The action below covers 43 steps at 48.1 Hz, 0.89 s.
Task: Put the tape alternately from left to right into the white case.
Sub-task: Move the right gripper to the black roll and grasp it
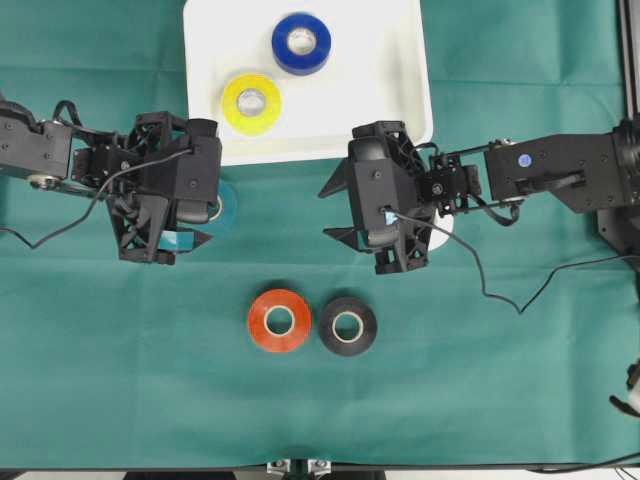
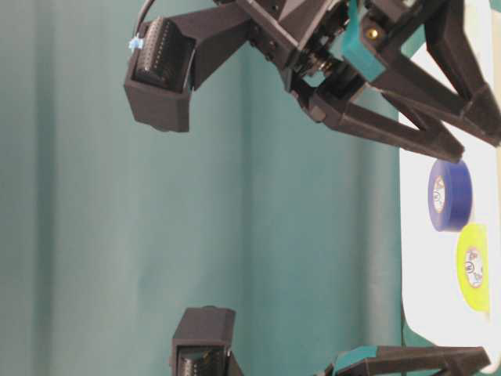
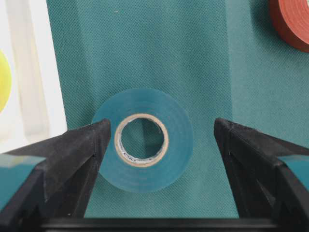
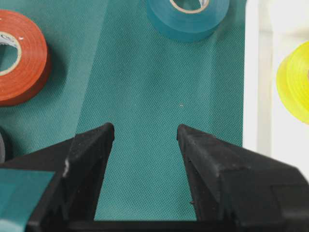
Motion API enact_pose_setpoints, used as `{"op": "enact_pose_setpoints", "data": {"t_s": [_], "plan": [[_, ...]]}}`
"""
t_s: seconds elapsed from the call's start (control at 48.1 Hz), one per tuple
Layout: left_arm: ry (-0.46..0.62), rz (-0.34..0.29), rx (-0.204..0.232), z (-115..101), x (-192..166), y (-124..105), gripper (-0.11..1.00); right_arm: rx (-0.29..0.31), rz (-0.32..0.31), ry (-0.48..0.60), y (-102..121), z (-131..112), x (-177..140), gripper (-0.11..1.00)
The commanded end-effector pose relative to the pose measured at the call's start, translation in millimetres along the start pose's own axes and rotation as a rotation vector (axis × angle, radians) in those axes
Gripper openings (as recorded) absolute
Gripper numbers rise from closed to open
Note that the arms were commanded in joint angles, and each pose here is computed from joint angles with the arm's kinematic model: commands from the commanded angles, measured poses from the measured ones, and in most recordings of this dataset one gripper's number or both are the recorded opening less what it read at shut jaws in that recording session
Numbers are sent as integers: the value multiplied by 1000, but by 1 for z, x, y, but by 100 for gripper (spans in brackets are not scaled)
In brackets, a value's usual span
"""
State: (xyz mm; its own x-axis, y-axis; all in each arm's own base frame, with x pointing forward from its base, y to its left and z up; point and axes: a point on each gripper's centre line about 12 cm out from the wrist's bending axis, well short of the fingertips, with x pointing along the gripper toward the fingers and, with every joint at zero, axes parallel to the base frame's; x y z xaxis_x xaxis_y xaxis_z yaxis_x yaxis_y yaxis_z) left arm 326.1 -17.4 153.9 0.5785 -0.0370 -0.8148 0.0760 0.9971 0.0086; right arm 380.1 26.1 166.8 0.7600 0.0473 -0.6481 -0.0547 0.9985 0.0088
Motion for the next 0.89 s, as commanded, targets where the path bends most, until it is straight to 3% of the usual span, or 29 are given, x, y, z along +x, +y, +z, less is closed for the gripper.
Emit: {"op": "enact_pose_setpoints", "data": {"t_s": [0.0,0.228,0.872], "plan": [[-32,-2,1,7,-7,-1,77,4,4,-24,1,7,-3,65],[-31,-2,1,7,-6,-1,77,17,25,-25,12,8,-3,65],[-28,-2,1,6,-6,-1,77,65,145,0,71,-1,-8,65]]}}
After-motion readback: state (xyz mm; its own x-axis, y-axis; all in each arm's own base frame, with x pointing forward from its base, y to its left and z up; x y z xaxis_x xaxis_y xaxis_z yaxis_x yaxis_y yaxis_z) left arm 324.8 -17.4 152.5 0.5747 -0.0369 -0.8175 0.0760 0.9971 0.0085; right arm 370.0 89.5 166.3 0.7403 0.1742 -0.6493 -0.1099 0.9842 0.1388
